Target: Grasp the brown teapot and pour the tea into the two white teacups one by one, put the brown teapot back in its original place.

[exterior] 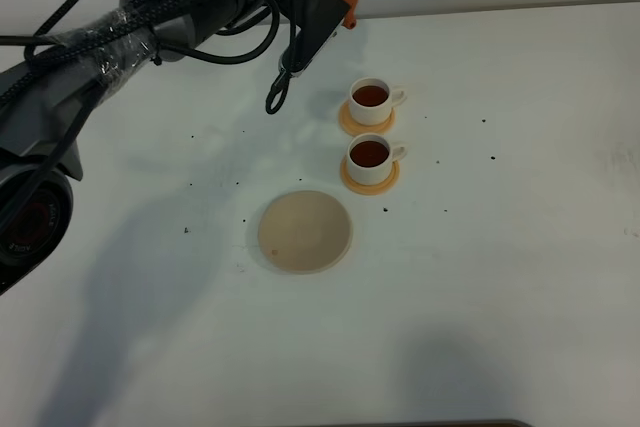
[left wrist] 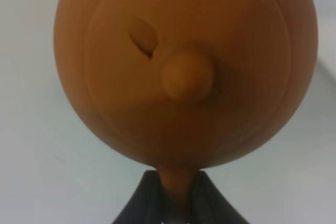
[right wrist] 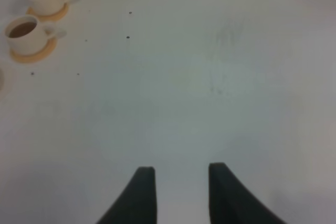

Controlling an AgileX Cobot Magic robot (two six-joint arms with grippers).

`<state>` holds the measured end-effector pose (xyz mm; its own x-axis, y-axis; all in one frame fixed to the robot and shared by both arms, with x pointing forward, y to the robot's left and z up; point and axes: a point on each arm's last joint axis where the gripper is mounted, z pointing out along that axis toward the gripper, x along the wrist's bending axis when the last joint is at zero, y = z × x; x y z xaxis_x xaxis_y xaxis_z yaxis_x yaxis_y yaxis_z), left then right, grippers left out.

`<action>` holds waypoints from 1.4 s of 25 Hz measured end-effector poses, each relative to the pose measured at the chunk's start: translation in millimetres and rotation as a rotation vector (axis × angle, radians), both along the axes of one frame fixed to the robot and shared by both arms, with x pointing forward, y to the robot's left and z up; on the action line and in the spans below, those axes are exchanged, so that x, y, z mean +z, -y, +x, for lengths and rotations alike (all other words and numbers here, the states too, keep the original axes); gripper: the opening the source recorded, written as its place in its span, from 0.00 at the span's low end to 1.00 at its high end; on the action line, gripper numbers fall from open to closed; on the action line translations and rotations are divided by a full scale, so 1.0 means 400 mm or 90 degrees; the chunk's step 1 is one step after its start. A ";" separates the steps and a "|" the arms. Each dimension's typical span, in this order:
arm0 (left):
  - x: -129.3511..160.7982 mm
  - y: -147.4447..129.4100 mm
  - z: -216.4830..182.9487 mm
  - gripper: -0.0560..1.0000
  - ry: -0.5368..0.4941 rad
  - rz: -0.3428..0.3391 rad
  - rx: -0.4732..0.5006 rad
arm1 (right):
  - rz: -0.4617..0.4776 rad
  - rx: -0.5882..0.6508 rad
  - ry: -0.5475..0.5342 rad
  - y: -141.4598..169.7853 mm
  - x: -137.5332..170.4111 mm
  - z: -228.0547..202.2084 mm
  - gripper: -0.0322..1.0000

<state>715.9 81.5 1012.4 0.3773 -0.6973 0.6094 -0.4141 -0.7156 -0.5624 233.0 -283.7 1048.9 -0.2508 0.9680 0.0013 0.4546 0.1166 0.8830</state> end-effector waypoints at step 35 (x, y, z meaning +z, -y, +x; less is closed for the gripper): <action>-0.095 -0.051 -0.116 0.16 -0.360 -0.446 0.732 | 0.000 0.000 0.000 0.000 0.000 0.000 0.26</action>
<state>669.6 101.9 974.3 0.8094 0.5194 0.2740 0.5210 -0.8504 0.0733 233.0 -283.7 1048.9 -0.2508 0.9680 0.0013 0.4546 0.1166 0.8830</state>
